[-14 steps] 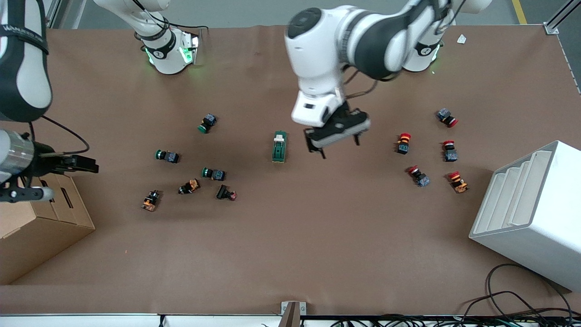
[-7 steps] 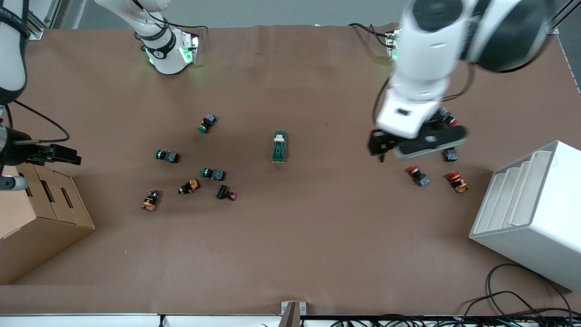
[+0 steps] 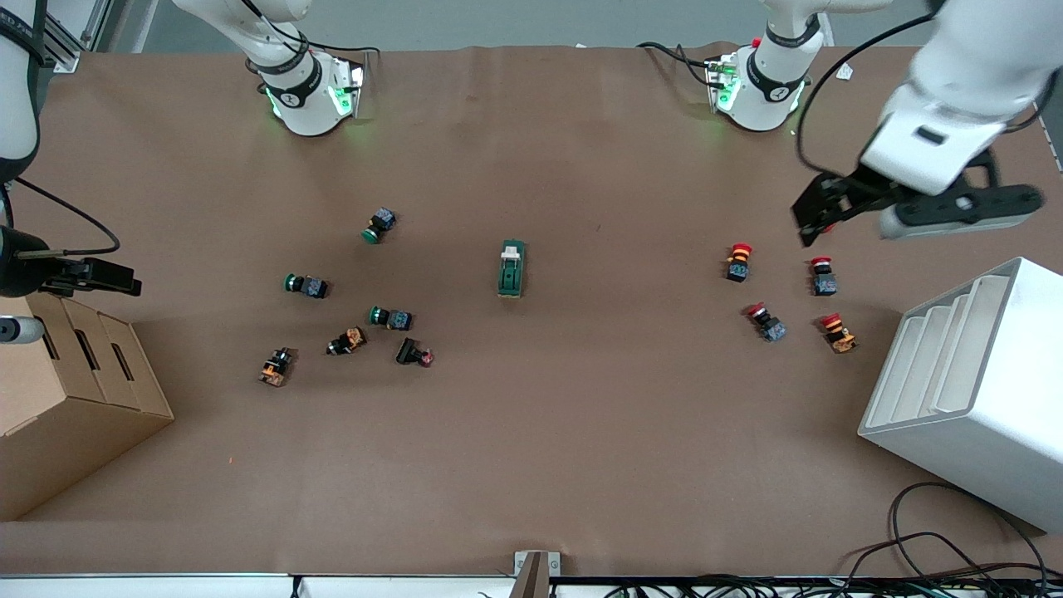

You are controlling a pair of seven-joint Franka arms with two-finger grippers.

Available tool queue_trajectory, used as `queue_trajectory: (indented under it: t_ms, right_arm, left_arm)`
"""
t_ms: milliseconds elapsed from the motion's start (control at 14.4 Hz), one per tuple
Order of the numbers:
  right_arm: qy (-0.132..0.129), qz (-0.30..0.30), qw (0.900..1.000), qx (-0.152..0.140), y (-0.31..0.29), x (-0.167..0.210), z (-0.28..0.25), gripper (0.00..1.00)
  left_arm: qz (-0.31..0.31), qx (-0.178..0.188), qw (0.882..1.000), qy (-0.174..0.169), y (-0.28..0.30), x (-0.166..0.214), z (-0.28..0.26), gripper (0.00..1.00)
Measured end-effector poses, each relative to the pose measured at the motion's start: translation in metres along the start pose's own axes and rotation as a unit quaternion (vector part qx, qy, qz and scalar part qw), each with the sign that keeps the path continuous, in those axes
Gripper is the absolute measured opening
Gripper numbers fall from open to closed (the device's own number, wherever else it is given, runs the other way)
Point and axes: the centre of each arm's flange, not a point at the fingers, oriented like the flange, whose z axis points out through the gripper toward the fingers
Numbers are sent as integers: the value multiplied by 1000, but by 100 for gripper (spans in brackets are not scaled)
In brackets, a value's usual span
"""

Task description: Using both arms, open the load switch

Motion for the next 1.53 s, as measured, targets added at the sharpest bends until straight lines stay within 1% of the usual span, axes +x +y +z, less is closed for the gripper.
queue_trajectory:
  t_ms: [139,279,418,697,905,1532]
  right_arm:
    - [-5,-4,1000,1,-4,-1,0,100]
    - [-16,-7,1000,2,-8,-4,0,100]
    - [-13,-10,1000,2,-12,-5,-5,100]
    - [-5,-24,1000,-3,-31,-17,-22,100]
    - [0,-21,1000,-11,-34,-32,-33,100]
    - [15,-11,1000,-10,-24,-74,-58,100]
  left_arm:
    - [38,-4,999,-20,-32,-6,-7,100]
    - [76,-2,997,-28,-45,-10,-11,100]
    - [91,0,995,-36,-53,-15,-9,100]
    - [89,4,995,-46,-61,-32,-4,100]
    - [90,5,995,-45,-64,-42,-8,100]
    - [93,5,995,-45,-64,-43,-7,100]
